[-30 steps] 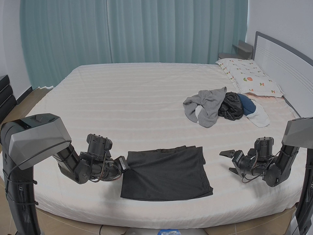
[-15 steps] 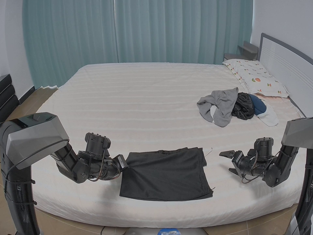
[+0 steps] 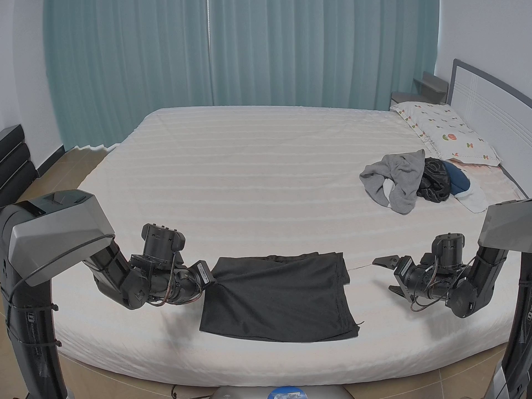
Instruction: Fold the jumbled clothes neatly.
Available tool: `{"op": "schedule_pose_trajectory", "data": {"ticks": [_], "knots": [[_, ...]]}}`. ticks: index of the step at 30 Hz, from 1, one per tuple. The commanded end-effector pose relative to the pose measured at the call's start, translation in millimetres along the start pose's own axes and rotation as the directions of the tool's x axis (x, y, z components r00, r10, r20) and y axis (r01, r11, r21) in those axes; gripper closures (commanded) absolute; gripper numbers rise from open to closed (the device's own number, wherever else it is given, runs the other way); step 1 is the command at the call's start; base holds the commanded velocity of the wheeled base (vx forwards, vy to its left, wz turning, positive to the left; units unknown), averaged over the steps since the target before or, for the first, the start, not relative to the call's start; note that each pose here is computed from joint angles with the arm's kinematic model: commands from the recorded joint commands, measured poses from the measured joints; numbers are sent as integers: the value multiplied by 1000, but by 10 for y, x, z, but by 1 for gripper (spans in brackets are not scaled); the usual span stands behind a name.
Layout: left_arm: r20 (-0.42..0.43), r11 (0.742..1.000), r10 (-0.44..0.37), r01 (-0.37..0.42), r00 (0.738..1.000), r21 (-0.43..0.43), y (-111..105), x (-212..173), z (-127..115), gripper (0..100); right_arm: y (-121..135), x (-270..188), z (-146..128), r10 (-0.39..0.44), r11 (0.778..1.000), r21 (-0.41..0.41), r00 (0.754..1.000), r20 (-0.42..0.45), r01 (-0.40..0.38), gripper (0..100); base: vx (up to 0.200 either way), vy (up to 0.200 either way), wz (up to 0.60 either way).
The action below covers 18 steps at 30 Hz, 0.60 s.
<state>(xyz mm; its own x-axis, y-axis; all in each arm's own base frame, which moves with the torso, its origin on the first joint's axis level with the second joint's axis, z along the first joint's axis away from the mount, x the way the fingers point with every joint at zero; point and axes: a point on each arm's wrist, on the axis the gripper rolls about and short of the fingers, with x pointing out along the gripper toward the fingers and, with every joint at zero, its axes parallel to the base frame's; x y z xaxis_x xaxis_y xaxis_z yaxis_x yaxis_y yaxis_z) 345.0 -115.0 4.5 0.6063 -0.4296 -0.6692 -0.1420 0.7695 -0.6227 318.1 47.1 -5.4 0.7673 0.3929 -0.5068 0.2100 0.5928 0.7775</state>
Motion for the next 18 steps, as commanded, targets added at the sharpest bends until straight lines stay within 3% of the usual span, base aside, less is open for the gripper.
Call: {"op": "schedule_pose_trajectory", "data": {"ticks": [1, 18], "knots": [[5, 1000, 2, -2, 1000, -4, 13, -6, 16, 100, -8, 3, -8, -3, 1000, 1, 1000, -3, 3, 0, 0, 200, 0], [5, 1000, 8, -8, 1000, -11, 31, -15, 27, 100, -8, 3, -8, -3, 1000, 3, 1000, -3, 3, 0, 0, 200, 0]]}}
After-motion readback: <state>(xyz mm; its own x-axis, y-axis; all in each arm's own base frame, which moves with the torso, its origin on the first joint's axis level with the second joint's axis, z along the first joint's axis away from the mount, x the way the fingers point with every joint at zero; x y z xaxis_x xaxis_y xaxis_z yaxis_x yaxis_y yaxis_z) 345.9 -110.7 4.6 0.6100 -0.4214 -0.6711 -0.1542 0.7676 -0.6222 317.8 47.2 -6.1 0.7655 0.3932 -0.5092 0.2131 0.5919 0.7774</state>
